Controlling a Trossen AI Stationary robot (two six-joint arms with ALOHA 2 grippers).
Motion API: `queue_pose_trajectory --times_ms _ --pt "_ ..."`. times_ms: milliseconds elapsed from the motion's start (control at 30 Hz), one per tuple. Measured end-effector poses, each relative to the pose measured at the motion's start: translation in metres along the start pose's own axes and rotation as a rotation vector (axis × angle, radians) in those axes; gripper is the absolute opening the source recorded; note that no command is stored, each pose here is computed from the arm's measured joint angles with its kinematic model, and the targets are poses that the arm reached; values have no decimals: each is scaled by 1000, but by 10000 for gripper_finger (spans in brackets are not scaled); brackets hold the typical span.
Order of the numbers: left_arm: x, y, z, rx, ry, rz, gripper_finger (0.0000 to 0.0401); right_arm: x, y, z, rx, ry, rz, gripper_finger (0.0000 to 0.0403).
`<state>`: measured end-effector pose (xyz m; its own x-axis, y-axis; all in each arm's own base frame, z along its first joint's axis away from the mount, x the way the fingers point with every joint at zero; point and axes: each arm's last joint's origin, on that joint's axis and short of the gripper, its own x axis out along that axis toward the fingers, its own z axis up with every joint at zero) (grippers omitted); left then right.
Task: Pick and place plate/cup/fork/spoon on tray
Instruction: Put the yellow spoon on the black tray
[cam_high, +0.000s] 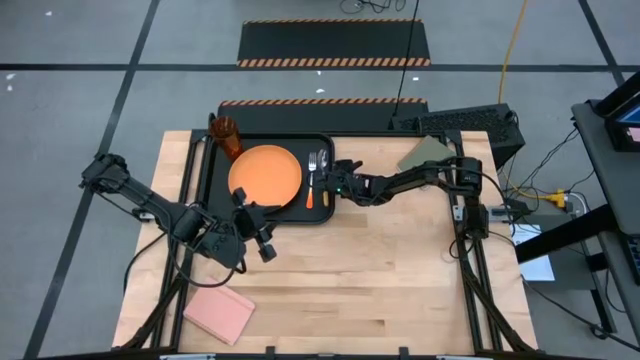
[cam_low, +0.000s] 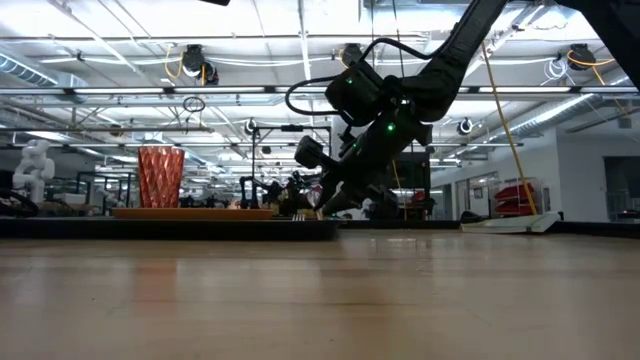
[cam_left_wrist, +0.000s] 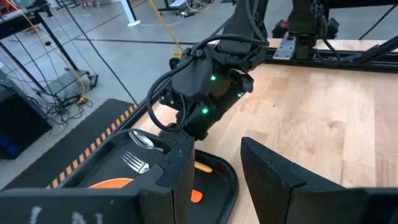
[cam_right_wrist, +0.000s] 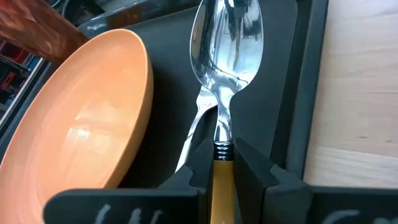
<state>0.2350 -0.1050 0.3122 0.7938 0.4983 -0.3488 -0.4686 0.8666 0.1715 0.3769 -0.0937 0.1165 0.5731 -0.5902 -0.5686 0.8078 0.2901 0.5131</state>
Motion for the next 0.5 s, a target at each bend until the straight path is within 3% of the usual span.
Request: queue_pose_trajectory --times_ms 167,500 --pt "0 -1 0 0 7 -17 136 0 0 0 -9 -19 -11 31" --pt "0 -1 0 0 9 -24 136 0 -2 -1 -45 -13 -29 80"
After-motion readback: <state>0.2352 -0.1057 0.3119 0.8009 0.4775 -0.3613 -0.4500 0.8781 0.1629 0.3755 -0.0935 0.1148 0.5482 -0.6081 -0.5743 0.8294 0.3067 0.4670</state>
